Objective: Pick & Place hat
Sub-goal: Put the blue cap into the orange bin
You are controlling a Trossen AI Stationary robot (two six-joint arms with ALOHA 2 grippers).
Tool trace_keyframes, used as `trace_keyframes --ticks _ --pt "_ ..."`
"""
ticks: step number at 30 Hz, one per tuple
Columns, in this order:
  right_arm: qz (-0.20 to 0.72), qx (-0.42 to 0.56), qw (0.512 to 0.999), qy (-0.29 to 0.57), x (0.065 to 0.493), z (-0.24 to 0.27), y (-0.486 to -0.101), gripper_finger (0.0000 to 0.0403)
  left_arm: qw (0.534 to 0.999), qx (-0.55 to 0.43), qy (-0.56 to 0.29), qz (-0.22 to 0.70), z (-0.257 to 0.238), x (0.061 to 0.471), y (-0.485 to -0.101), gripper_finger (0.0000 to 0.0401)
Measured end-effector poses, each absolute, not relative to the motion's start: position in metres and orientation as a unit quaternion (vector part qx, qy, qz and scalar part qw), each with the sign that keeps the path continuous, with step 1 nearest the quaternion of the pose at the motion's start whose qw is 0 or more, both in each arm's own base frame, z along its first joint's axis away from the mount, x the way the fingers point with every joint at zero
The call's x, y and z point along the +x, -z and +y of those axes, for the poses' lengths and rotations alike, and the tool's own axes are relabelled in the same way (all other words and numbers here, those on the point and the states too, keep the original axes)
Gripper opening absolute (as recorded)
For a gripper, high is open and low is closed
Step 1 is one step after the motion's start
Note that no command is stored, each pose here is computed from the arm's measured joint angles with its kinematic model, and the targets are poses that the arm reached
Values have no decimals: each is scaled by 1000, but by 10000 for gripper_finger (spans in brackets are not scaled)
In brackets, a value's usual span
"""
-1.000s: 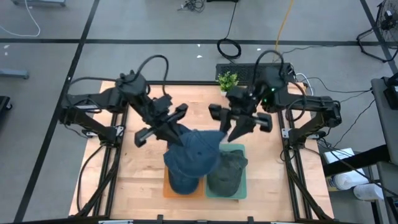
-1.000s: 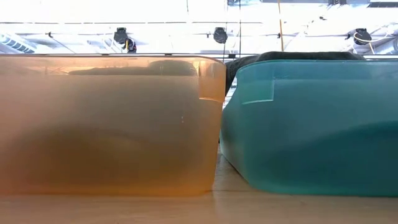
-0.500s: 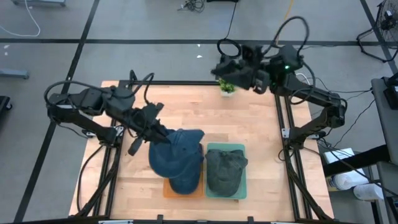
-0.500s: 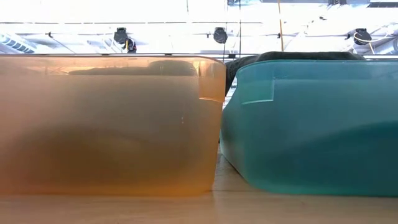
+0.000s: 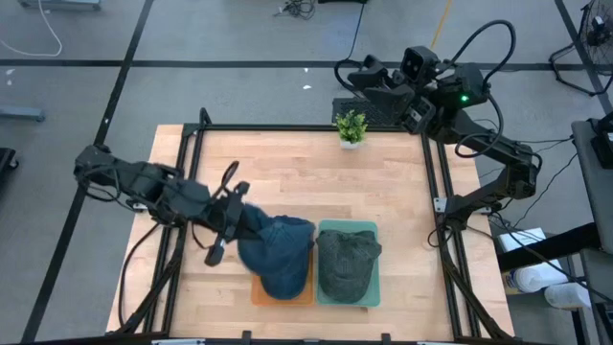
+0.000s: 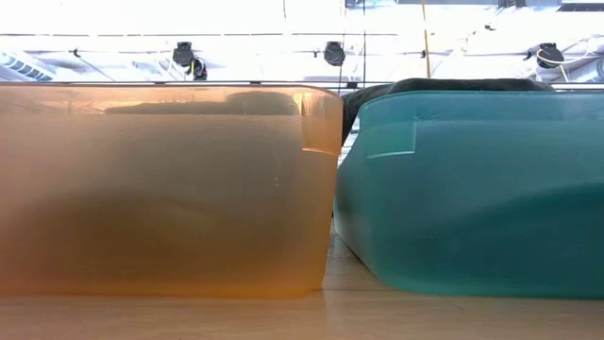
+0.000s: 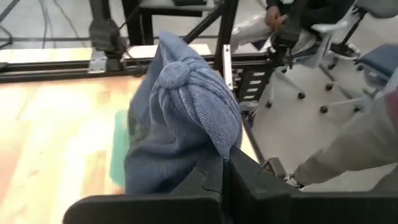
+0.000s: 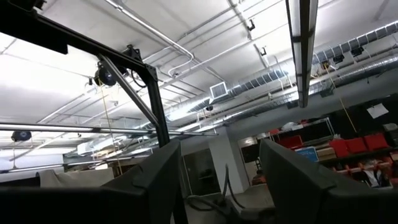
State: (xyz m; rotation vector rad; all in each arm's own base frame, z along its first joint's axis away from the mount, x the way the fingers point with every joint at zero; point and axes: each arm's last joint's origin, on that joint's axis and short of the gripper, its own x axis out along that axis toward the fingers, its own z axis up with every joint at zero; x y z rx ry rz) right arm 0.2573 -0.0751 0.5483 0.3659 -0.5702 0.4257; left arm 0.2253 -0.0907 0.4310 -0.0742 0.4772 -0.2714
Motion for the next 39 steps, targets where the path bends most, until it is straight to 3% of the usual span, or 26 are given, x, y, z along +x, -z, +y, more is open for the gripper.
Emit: trace_keyframes --ticks 17,24,39 --pt "-276 178 921 -208 257 -75 -548 206 983 -83 73 145 -128 215 -333 0" --pt "-275 178 921 -208 257 -75 -548 210 980 -125 37 148 -139 217 -298 0" --pt "-275 177 922 -209 257 -75 -548 207 973 -105 32 204 -163 235 -256 0"
